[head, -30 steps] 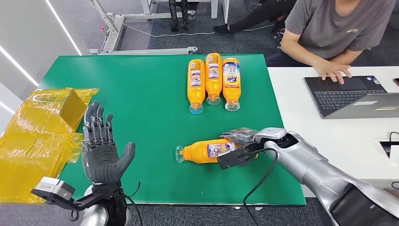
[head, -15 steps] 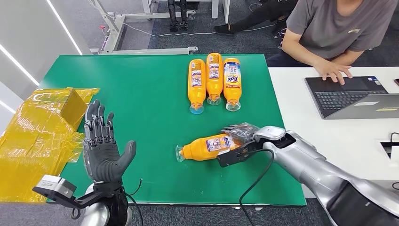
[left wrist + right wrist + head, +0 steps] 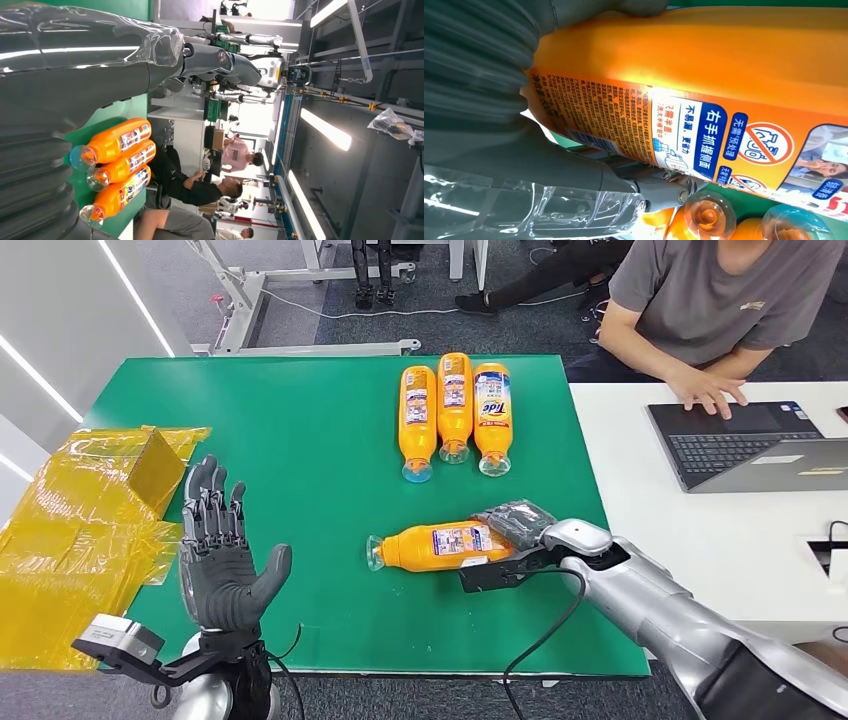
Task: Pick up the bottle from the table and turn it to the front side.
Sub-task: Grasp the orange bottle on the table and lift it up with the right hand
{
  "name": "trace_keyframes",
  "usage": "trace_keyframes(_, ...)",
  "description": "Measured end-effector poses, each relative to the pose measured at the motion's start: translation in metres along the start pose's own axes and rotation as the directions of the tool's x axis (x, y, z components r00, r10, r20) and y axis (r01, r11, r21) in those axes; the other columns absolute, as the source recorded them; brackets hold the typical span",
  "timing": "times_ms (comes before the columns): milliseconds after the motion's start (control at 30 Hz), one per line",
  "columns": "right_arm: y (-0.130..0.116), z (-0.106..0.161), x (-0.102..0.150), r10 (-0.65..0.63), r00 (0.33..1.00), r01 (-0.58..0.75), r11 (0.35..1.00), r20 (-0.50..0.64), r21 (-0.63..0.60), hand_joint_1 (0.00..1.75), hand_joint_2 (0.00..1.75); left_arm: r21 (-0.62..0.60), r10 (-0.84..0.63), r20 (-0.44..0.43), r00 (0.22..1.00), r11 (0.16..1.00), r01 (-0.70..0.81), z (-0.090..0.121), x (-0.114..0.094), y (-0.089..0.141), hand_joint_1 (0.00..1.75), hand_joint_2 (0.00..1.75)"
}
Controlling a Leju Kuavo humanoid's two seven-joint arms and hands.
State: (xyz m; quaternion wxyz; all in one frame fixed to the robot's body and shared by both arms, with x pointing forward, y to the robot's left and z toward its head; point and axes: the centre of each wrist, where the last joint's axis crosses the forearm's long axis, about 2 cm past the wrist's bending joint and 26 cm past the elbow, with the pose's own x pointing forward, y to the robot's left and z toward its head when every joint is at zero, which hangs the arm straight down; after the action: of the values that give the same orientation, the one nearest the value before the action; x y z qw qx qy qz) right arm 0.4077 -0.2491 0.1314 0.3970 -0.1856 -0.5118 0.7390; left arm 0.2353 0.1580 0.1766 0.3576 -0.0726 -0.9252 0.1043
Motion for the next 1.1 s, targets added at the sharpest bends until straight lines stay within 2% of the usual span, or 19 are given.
trace_keyframes(133, 0.003, 0.000, 0.002, -0.013, 1.000, 0.013, 0.999, 0.003, -0.032, 1.75, 1.75, 0.000, -0.001, 0.000, 1.000, 1.000, 0.001, 0.000, 0.000, 0.000, 0.00, 1.75)
trace_keyframes(233, 0.017, 0.001, 0.013, -0.084, 0.996, 0.091, 0.969, 0.040, -0.229, 1.75, 1.75, -0.001, -0.004, -0.001, 1.000, 1.000, 0.004, 0.001, 0.000, 0.000, 0.00, 1.75)
trace_keyframes(300, 0.028, 0.003, 0.027, -0.150, 0.984, 0.175, 0.896, 0.095, -0.409, 1.75, 1.75, 0.000, -0.006, -0.001, 1.000, 1.000, 0.006, 0.001, 0.000, 0.001, 0.00, 1.75)
trace_keyframes(367, 0.041, 0.004, 0.046, -0.209, 0.963, 0.269, 0.780, 0.171, -0.565, 1.75, 1.75, 0.003, -0.012, 0.000, 1.000, 1.000, 0.012, 0.000, 0.000, 0.001, 0.00, 1.75)
trace_keyframes(433, 0.049, 0.006, 0.060, -0.245, 0.944, 0.330, 0.687, 0.222, -0.647, 1.75, 1.75, 0.008, -0.019, 0.001, 1.000, 1.000, 0.019, 0.000, -0.001, 0.001, 0.00, 1.75)
trace_keyframes(567, 0.051, 0.006, 0.065, -0.255, 0.937, 0.348, 0.662, 0.237, -0.664, 1.75, 1.75, 0.010, -0.021, 0.001, 1.000, 1.000, 0.021, 0.000, -0.001, 0.001, 0.00, 1.75)
trace_keyframes(600, 0.056, 0.006, 0.076, -0.296, 0.913, 0.407, 0.609, 0.282, -0.681, 1.75, 1.75, 0.016, -0.024, -0.001, 1.000, 1.000, 0.024, 0.000, -0.001, 0.001, 0.00, 1.75)
trace_keyframes(700, 0.080, 0.009, 0.134, -0.440, 0.749, 0.644, 0.305, 0.496, -0.702, 1.75, 1.75, 0.023, -0.015, -0.016, 1.000, 1.000, 0.015, 0.001, -0.004, 0.001, 0.00, 1.75)
trace_keyframes(733, 0.081, 0.009, 0.144, -0.449, 0.717, 0.674, 0.250, 0.533, -0.696, 1.75, 1.75, 0.016, -0.008, -0.021, 1.000, 1.000, 0.008, 0.001, -0.005, 0.000, 0.00, 1.75)
trace_keyframes(833, 0.073, 0.003, 0.155, -0.446, 0.693, 0.697, 0.215, 0.566, -0.684, 1.75, 1.75, -0.007, 0.013, -0.025, 1.000, 1.000, -0.013, -0.001, -0.009, -0.001, 0.00, 1.75)
trace_keyframes(933, 0.062, -0.004, 0.165, -0.436, 0.676, 0.718, 0.207, 0.594, -0.664, 1.75, 1.75, -0.047, 0.065, -0.044, 0.997, 0.997, -0.067, -0.004, -0.016, -0.002, 0.00, 1.75)
trace_keyframes(1033, 0.053, -0.010, 0.170, -0.421, 0.673, 0.729, 0.234, 0.609, -0.643, 1.75, 1.75, -0.099, 0.106, -0.064, 0.992, 0.989, -0.112, -0.005, -0.023, -0.004, 0.00, 1.75)
trace_keyframes(1100, 0.048, -0.013, 0.169, -0.411, 0.676, 0.731, 0.277, 0.611, -0.623, 1.75, 1.75, -0.135, 0.116, -0.074, 0.991, 0.983, -0.125, -0.008, -0.028, -0.005, 0.00, 1.75)
